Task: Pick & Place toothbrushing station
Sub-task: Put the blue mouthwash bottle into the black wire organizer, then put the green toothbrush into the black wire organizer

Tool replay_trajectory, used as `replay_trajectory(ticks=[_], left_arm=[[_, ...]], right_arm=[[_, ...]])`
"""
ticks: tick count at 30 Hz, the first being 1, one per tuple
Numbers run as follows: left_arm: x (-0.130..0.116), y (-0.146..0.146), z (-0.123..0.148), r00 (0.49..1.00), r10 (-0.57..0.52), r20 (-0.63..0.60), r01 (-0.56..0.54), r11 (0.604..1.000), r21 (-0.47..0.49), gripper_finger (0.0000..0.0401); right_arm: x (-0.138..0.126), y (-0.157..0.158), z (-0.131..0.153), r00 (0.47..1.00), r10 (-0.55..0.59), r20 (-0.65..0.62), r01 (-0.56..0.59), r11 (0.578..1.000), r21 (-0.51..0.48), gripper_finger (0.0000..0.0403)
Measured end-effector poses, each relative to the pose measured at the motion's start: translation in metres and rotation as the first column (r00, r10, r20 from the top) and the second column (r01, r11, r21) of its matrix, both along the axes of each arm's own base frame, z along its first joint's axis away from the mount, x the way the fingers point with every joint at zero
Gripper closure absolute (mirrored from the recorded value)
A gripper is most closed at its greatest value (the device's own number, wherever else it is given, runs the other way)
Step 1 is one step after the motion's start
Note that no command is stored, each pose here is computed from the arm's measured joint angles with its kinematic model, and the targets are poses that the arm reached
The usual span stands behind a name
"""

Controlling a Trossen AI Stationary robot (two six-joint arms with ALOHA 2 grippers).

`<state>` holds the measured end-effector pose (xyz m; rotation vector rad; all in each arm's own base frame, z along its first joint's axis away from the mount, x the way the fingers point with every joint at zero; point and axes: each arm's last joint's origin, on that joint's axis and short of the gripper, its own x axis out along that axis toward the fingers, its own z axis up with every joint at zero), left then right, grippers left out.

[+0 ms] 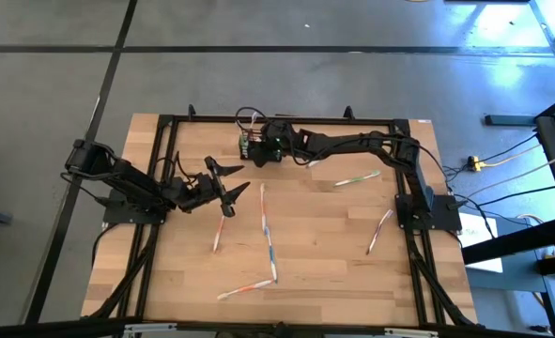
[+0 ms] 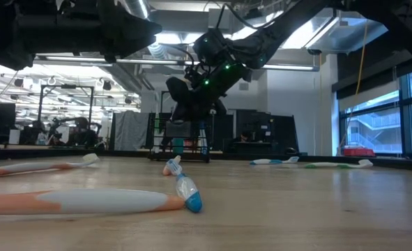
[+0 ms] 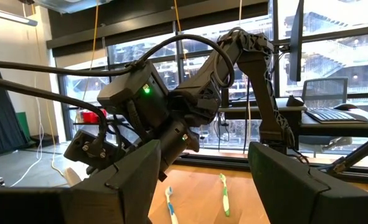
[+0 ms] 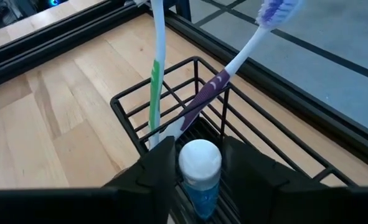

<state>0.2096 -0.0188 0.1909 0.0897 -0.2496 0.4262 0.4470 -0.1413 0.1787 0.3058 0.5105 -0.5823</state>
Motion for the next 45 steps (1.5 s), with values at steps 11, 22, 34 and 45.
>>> replay_trajectory(ticks=[11, 22, 34, 45], left_arm=[[0.000, 0.000, 0.000, 1.000, 0.000, 0.000, 0.000, 1.000, 0.000, 0.0162], [0.000, 0.000, 0.000, 1.000, 0.000, 0.000, 0.000, 1.000, 0.000, 0.0161], [0.000, -0.001, 0.000, 1.000, -0.002, -0.001, 0.002, 1.000, -0.001, 0.0161], [-0.002, -0.008, -0.001, 0.997, 0.074, -0.031, -0.074, 0.997, 0.015, 0.0164]], right_arm=[[0.007, 0.003, 0.016, 1.000, 0.013, -0.004, -0.013, 1.000, -0.001, 0.0212], [0.006, 0.006, 0.021, 0.992, 0.127, 0.013, -0.127, 0.990, 0.053, 0.0208], [-0.024, 0.021, 0.083, 0.964, 0.264, 0.006, -0.264, 0.960, 0.089, 0.0224], [-0.080, 0.059, 0.136, 0.901, 0.389, -0.191, -0.375, 0.921, 0.107, 0.0235]])
